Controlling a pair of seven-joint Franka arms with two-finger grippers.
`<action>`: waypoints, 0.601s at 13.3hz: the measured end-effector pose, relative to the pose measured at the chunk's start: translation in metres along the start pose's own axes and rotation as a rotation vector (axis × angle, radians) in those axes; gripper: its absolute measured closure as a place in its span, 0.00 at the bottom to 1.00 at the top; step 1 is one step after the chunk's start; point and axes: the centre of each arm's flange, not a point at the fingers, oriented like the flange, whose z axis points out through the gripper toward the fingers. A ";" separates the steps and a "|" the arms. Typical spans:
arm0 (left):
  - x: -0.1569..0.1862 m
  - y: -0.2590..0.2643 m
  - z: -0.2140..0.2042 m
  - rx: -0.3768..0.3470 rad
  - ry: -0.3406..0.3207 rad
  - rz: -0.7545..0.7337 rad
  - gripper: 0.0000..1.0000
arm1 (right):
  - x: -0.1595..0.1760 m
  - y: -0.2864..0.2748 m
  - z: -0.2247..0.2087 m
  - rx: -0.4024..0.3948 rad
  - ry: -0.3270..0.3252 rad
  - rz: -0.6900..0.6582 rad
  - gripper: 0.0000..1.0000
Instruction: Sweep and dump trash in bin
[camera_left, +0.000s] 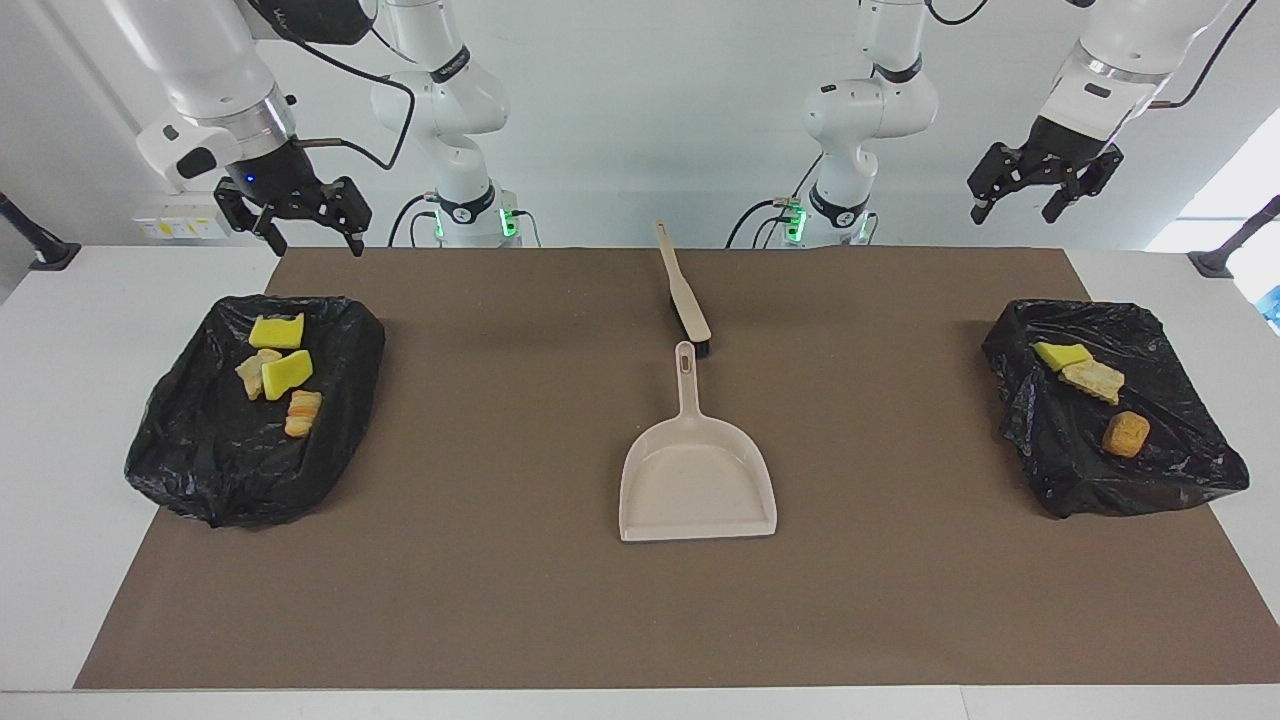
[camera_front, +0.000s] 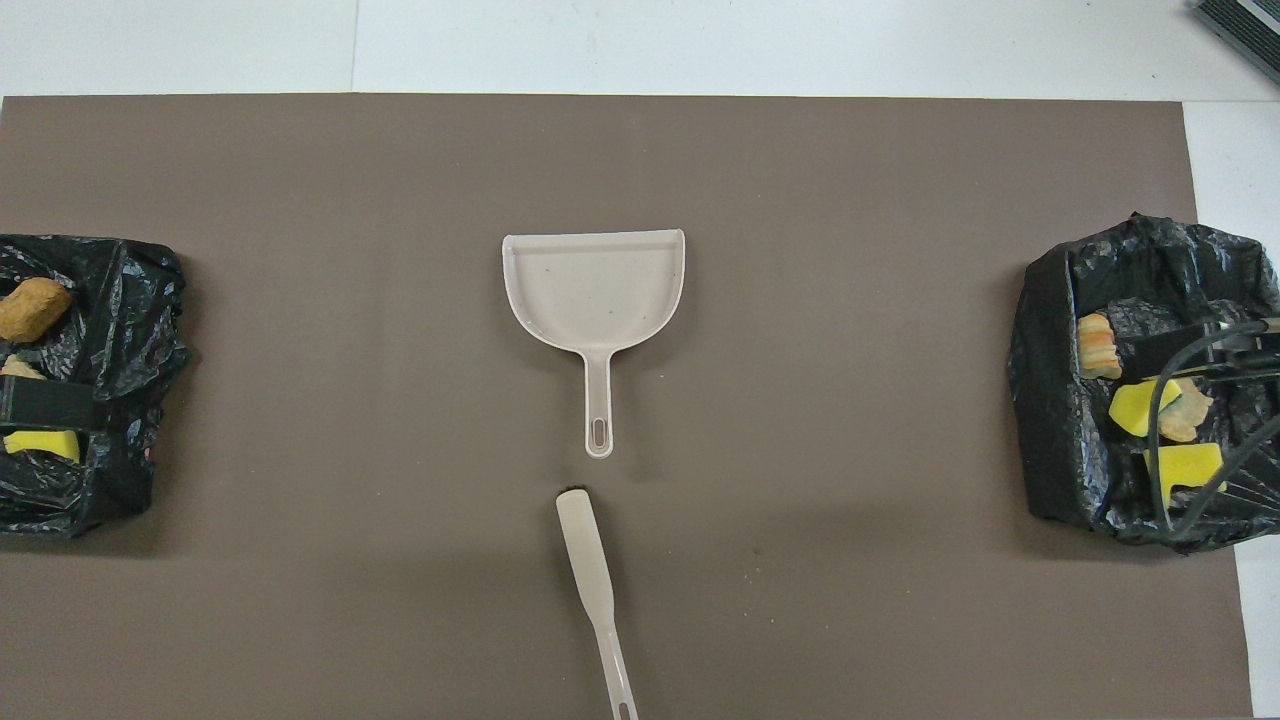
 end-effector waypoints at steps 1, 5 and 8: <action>0.000 -0.002 0.000 -0.001 0.000 -0.004 0.00 | 0.000 0.000 0.000 0.000 0.000 0.000 0.00; -0.002 0.003 -0.007 0.001 0.016 0.005 0.00 | 0.000 0.000 0.000 0.000 -0.001 0.000 0.00; -0.003 0.004 -0.009 0.001 0.020 0.007 0.00 | 0.000 0.000 0.000 0.000 -0.001 0.000 0.00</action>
